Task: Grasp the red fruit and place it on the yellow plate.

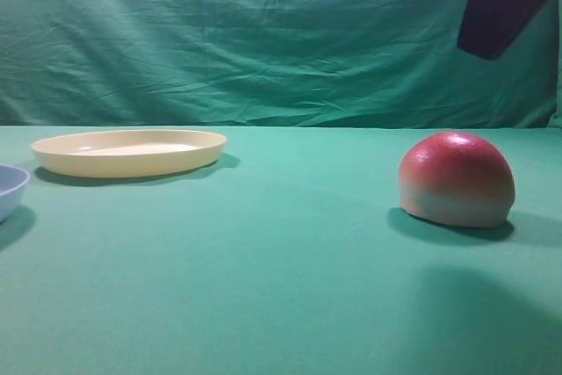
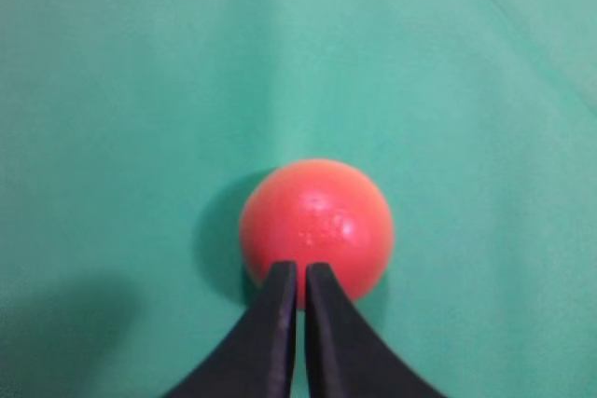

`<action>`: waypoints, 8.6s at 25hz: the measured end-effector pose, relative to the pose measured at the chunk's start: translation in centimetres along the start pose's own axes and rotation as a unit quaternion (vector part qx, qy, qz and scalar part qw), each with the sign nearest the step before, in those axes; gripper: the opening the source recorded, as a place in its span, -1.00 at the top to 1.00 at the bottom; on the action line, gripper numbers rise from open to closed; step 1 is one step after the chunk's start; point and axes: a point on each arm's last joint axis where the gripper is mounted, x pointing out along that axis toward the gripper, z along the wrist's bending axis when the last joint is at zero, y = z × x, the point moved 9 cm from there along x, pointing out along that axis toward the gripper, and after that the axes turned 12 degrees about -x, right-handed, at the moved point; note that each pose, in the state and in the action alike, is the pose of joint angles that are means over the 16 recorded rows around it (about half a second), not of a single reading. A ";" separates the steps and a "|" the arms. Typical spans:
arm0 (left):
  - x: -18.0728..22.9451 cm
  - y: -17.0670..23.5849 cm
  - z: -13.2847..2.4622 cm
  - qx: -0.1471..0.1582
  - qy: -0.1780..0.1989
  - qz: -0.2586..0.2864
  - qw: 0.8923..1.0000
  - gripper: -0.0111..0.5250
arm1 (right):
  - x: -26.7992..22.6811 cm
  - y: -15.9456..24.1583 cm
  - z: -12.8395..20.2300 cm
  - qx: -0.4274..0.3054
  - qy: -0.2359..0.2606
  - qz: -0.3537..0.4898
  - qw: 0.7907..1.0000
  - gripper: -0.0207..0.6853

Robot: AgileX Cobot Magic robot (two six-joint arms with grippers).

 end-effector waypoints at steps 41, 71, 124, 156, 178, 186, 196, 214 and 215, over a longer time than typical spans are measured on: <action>0.0 0.0 0.0 0.000 0.000 0.000 1.000 0.96 | 7.3 -3.1 -1.3 0.033 -0.045 0.034 0.998 -0.05; 0.0 0.0 0.0 0.000 0.000 0.000 1.000 0.96 | 10.9 -27.7 1.9 -0.131 0.013 -0.181 0.975 -0.16; 0.0 0.0 0.0 0.000 0.000 0.000 1.000 0.96 | -22.9 -17.9 0.8 -0.032 0.115 -0.217 0.969 0.94; 0.0 0.0 0.0 0.000 0.000 0.000 1.000 0.96 | -28.6 7.8 1.3 0.155 0.324 -0.377 0.854 0.94; 0.0 0.0 0.0 0.000 0.000 0.000 1.000 0.96 | -14.6 17.6 3.6 0.239 0.418 -0.373 0.793 0.94; 0.0 0.0 0.0 0.000 0.000 0.000 1.000 0.96 | -8.9 18.4 3.2 0.248 0.396 -0.353 0.810 0.94; 0.0 0.0 0.0 0.000 0.000 0.000 1.000 0.96 | -6.4 19.0 3.3 0.258 0.383 -0.343 0.818 0.94; 0.0 0.0 0.0 0.000 0.000 0.000 1.000 0.96 | -5.9 19.3 3.4 0.267 0.375 -0.334 0.823 0.94; 0.0 0.0 0.0 0.000 0.000 0.000 1.000 0.96 | -5.9 19.3 3.4 0.267 0.375 -0.334 0.823 0.94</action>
